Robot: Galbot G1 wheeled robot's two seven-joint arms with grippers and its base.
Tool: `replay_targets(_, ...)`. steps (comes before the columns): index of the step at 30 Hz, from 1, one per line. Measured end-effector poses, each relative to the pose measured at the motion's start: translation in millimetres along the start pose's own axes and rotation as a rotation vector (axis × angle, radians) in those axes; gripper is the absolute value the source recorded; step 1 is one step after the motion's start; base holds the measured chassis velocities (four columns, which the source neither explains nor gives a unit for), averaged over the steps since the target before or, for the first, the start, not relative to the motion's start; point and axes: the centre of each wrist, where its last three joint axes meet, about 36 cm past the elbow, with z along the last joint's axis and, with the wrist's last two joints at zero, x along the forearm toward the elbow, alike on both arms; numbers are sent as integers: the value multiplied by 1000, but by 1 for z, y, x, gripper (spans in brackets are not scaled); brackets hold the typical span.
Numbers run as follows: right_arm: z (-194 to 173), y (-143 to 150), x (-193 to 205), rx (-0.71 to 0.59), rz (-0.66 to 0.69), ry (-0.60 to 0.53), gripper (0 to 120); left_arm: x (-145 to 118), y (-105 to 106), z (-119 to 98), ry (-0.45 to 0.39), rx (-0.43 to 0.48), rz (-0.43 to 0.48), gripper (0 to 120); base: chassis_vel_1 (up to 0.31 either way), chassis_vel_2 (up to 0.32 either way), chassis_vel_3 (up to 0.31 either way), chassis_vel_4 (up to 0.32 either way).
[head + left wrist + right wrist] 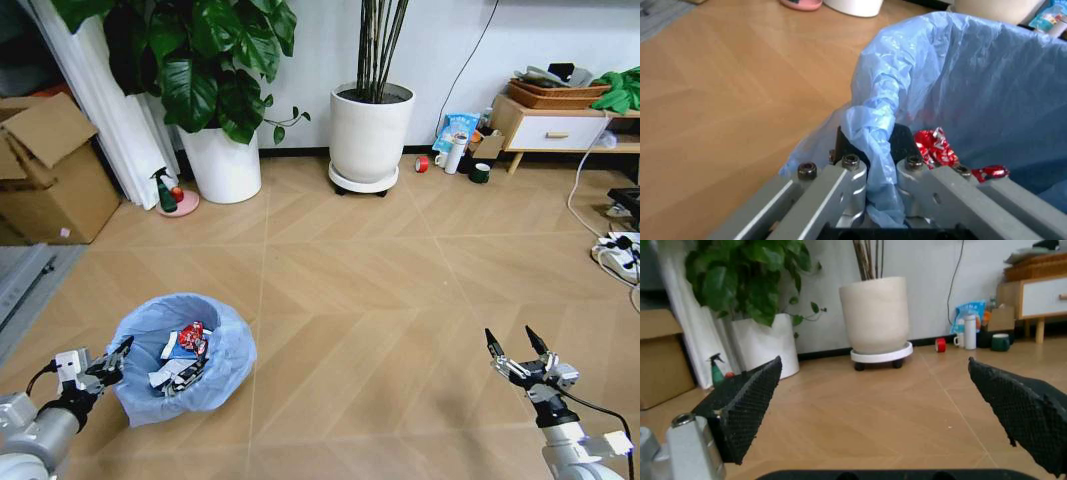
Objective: Pick up the trash bin and place the garbage on the floor into it.
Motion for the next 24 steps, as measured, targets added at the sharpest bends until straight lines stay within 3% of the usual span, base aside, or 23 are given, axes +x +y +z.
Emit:
replay_targets(12,2,-1,-2,-3,-2,-10,100,-4,0,0,0,0,1,0,394,-280,-396,282)
replay_targets(24,0,-1,-4,-1,-1,-25,100,-3,0,4,4,10,-4,0,166,-173,-147,175)
